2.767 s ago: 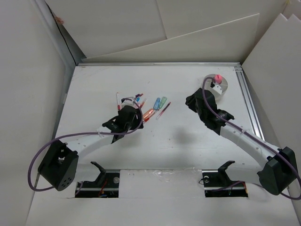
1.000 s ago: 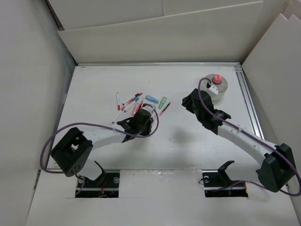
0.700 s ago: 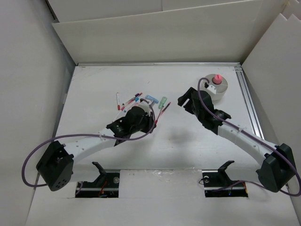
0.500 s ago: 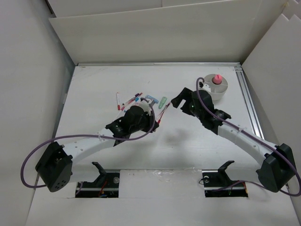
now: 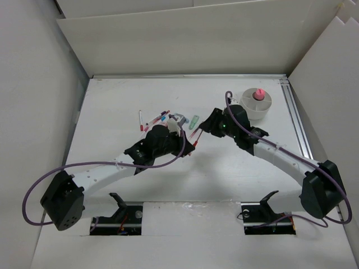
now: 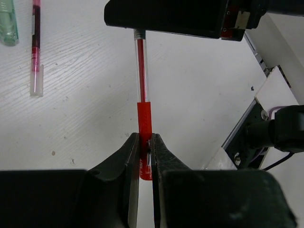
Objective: Sort the stationery into containers
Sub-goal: Pick up the pen from the center of the board, then place the pen in the storage box.
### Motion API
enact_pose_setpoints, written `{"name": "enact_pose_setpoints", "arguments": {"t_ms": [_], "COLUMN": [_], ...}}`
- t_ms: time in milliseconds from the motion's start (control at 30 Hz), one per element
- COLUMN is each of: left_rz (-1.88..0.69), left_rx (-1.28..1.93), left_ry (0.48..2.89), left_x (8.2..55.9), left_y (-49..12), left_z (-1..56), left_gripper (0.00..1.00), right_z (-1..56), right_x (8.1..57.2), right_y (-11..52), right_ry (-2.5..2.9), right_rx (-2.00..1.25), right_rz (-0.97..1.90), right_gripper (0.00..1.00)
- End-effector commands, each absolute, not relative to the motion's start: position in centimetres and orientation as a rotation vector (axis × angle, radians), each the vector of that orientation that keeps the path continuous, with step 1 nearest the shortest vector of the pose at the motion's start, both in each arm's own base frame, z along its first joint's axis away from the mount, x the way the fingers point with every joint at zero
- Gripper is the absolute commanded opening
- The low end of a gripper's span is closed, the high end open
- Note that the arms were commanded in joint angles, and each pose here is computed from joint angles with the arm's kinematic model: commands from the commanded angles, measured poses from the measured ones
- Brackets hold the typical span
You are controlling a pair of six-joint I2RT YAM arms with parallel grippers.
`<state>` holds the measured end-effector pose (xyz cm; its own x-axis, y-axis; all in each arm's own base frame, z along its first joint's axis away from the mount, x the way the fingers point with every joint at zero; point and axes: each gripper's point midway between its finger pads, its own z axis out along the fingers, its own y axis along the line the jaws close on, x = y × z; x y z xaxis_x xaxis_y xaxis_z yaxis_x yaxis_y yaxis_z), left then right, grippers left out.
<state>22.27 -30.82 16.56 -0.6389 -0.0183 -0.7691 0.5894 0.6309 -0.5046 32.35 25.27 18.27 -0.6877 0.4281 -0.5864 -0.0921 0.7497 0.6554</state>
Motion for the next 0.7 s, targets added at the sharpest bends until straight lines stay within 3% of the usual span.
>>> {"name": "enact_pose_setpoints", "arguments": {"t_ms": [0, 33, 67, 200, 233, 267, 433, 667], "left_rz": [-1.087, -1.087, -1.087, -1.091, -1.083, -1.078, -1.036, -0.940], "left_rx": [0.457, 0.457, 0.457, 0.456, 0.449, 0.440, 0.383, 0.277], "left_ry": [1.964, 1.964, 1.964, 1.953, 1.952, 1.942, 1.897, 1.859], "left_x": [21.9, 21.9, 21.9, 22.0, 22.1, 22.3, 23.1, 24.0], "left_y": [-31.6, -31.6, -31.6, -31.7, -31.6, -31.6, -30.7, -28.4], "left_z": [19.5, 19.5, 19.5, 19.7, 19.7, 19.9, 20.8, 21.9], "left_gripper": [0.00, 0.00, 0.00, 0.00, 0.01, 0.16, 0.62, 0.71], "right_z": [21.9, 21.9, 21.5, 21.6, 22.0, 22.0, 24.1, 29.0], "right_x": [33.5, 33.3, 33.4, 33.6, 33.8, 34.4, 37.2, 41.3], "right_y": [26.4, 26.5, 26.6, 26.3, 26.1, 25.3, 21.3, 10.3], "right_ry": [2.075, 2.079, 2.088, 2.086, 2.070, 2.058, 1.953, 1.709], "right_rx": [0.212, 0.216, 0.217, 0.238, 0.257, 0.286, 0.468, 0.819], "right_rz": [0.958, 0.972, 0.967, 0.968, 0.964, 0.934, 0.796, 0.419], "right_gripper": [0.43, 0.38, 0.27, 0.07, 0.05, 0.05, 0.00, 0.00]}}
